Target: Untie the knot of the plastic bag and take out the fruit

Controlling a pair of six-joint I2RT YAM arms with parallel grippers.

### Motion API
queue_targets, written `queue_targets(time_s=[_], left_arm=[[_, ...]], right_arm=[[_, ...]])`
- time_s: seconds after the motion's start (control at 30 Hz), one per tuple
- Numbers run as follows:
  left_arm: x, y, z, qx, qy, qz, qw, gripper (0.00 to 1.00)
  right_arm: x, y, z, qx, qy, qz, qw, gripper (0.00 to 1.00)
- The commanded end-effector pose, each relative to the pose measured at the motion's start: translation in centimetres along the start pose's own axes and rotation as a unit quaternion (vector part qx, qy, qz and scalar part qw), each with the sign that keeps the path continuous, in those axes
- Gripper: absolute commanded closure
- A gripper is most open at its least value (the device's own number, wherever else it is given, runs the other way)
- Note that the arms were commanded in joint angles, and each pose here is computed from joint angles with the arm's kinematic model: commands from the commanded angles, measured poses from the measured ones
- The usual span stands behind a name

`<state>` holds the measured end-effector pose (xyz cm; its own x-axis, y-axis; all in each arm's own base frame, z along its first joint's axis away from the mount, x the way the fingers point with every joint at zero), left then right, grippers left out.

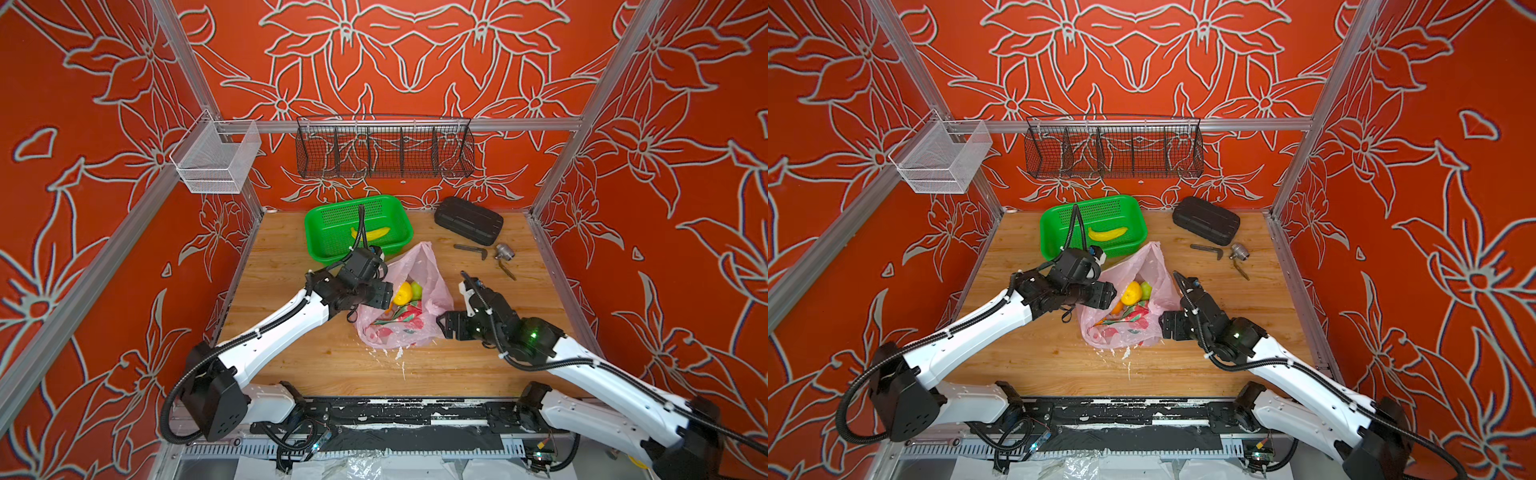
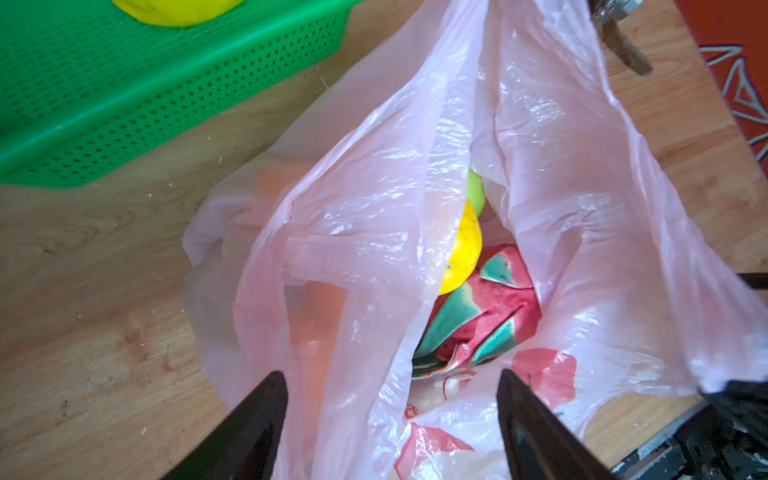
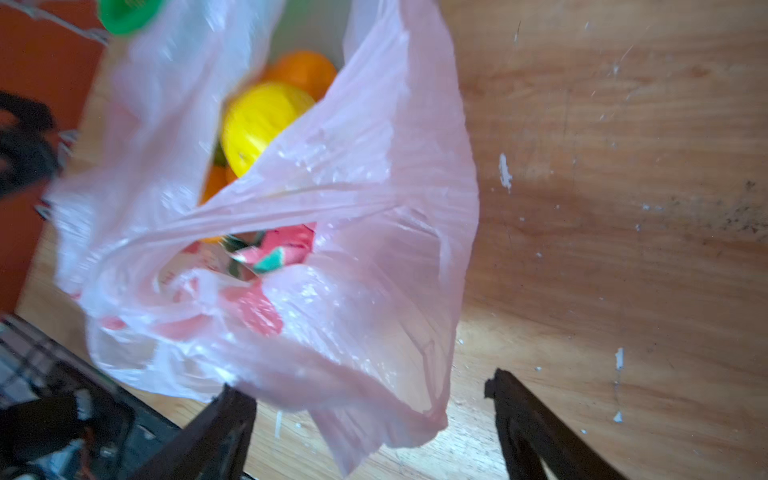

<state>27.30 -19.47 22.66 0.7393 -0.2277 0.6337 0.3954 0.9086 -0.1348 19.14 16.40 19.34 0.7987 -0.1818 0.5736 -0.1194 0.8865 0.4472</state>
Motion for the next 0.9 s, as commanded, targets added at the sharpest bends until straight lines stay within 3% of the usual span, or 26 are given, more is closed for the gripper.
queue_targets(time_s=[0.0, 0.13, 0.27, 0.4, 0.6, 0.87], left_arm=[[-0.4, -0.2, 1.3, -0.011, -0.003, 0.006, 1.000, 0.19], [0.2, -0.9, 3.0, -0.037, -0.020, 0.016, 0.999, 0.17], [0.4, -2.3, 4.2, -0.082, -0.039, 0.032, 0.995, 0.17], [0.0, -2.7, 4.3, -0.088, -0.040, 0.048, 0.994, 0.17], [-0.7, -2.0, 4.8, -0.076, -0.043, 0.103, 0.991, 0.17], [-2.0, -1.3, 5.8, -0.074, -0.060, 0.124, 0.988, 0.16]], right_arm=[[2.2, 0.7, 2.3, -0.002, -0.042, 0.035, 0.999, 0.03], [4.3, 2.5, 4.1, 0.005, -0.050, 0.059, 0.997, 0.03], [7.0, 6.0, 5.6, 0.060, -0.068, 0.069, 0.994, 0.03], [9.9, 9.7, 5.6, 0.107, -0.087, 0.084, 0.987, 0.06], [12.2, 12.3, 0.4, 0.070, -0.030, 0.107, 0.991, 0.18], [9.3, 9.7, -7.0, 0.023, 0.038, 0.077, 0.996, 0.24]])
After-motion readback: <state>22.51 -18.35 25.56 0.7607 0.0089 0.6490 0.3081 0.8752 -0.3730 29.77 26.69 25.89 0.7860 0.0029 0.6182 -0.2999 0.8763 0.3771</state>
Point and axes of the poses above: each gripper's point midway between its finger pads, its own z axis back along the fingers, its own y axis along the line the jaws close on, x = y × z, the point moved 4 cm from there along z, back along the fingers, and after that the axes turned 6 degrees about -z, right-handed, at the moved point
